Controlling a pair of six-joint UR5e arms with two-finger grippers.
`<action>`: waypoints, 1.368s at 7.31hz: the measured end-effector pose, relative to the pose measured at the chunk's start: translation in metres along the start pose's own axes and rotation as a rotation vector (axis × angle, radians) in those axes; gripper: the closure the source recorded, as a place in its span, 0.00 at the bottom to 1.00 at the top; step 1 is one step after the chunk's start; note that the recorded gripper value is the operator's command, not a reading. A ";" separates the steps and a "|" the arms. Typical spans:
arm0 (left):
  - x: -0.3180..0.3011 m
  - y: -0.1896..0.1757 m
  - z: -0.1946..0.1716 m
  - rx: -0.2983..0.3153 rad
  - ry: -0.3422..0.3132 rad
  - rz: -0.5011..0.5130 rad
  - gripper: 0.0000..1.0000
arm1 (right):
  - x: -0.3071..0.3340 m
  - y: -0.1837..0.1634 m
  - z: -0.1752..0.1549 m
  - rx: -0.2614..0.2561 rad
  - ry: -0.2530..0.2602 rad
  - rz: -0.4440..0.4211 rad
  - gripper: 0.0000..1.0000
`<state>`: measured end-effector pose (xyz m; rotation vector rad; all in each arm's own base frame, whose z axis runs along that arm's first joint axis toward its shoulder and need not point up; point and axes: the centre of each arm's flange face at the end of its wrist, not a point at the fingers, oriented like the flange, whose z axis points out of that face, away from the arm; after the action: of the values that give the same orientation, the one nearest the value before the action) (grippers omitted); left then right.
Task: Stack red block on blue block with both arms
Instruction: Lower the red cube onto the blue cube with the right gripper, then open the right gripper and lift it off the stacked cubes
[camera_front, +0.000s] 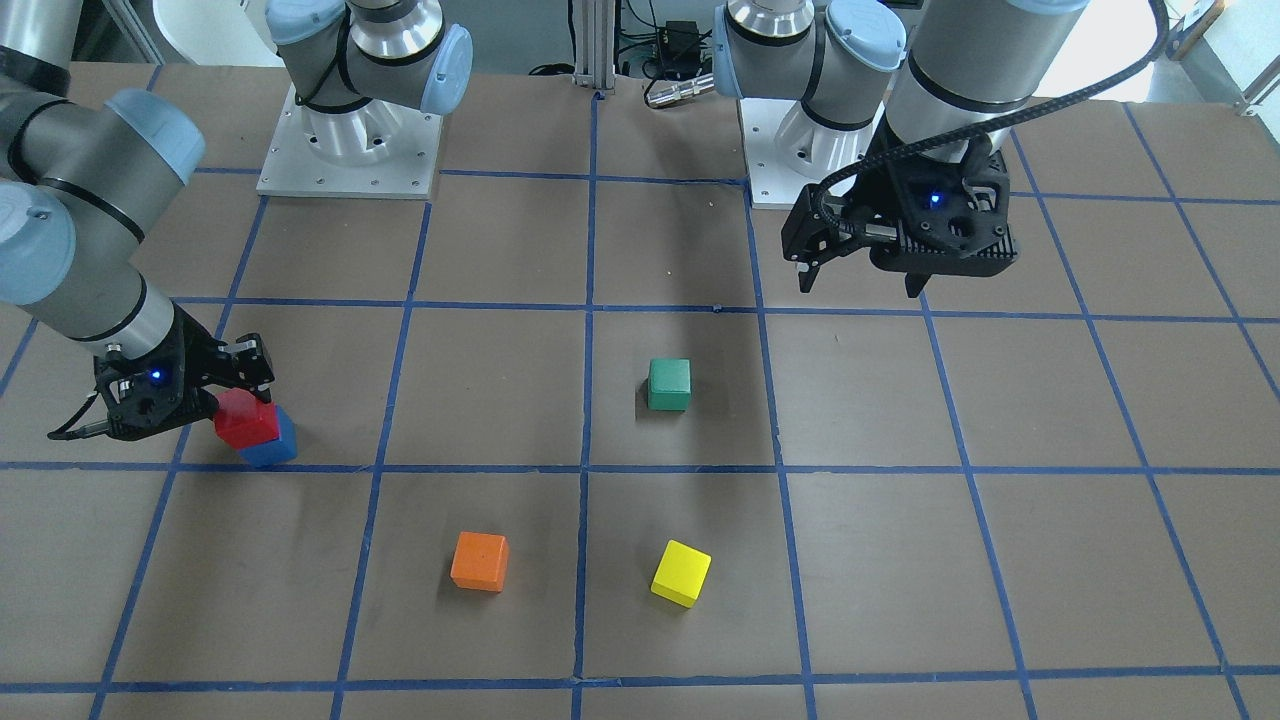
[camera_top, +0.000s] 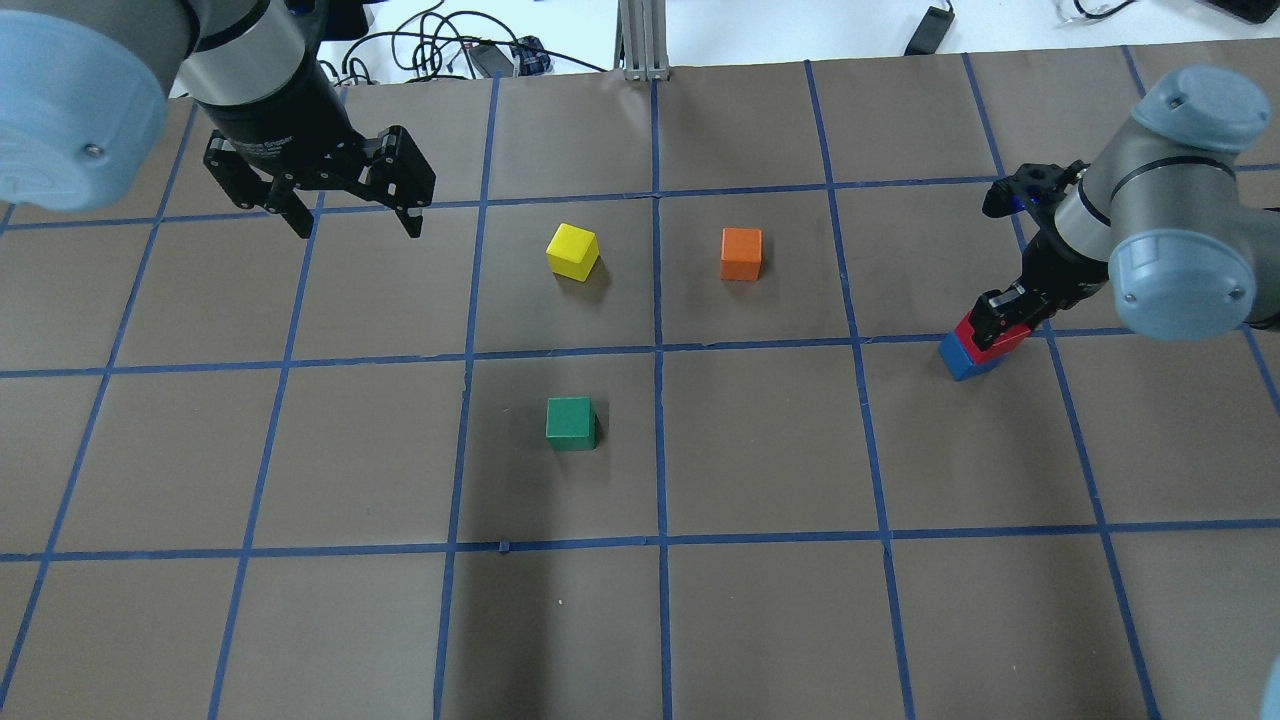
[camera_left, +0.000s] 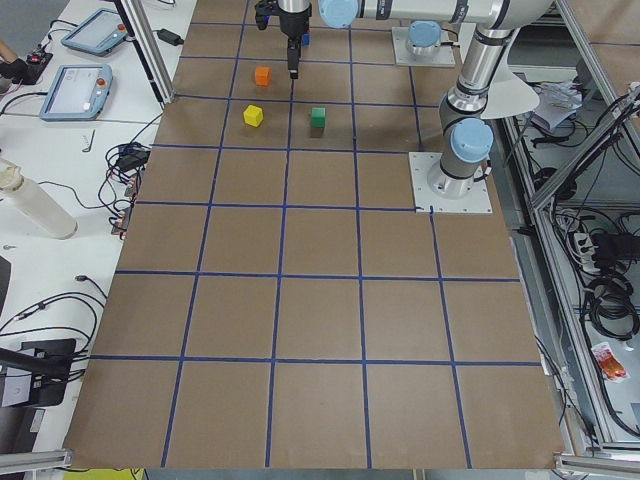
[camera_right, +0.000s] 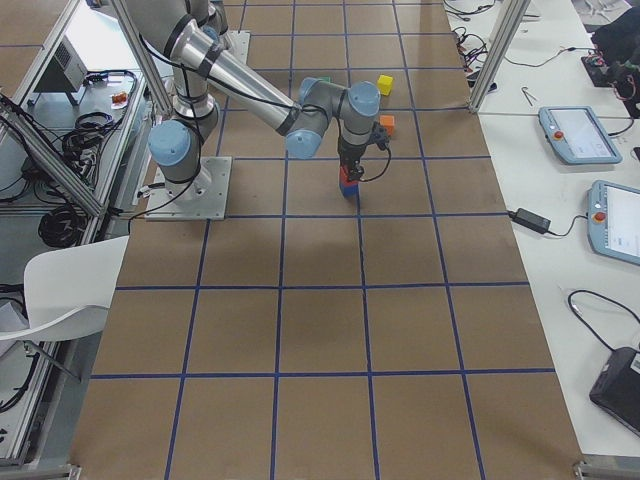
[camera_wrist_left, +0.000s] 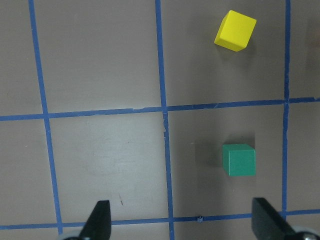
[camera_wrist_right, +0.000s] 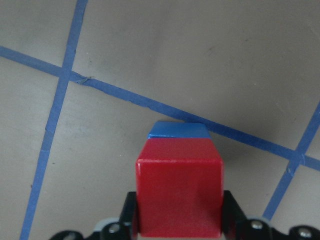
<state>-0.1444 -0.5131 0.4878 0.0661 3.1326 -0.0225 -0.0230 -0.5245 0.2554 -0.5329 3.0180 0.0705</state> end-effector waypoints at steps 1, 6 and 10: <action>0.000 0.000 0.000 0.000 0.000 0.000 0.00 | 0.000 0.000 0.000 0.000 0.000 0.000 0.00; 0.000 0.000 0.000 -0.001 0.000 0.000 0.00 | -0.002 -0.001 -0.019 0.005 0.021 0.040 0.00; 0.000 -0.001 0.000 0.000 0.000 0.000 0.00 | -0.024 -0.003 -0.118 -0.060 -0.023 0.249 0.00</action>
<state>-0.1445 -0.5137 0.4878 0.0662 3.1326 -0.0224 -0.0072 -0.5263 0.3753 -0.1562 3.0502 0.1802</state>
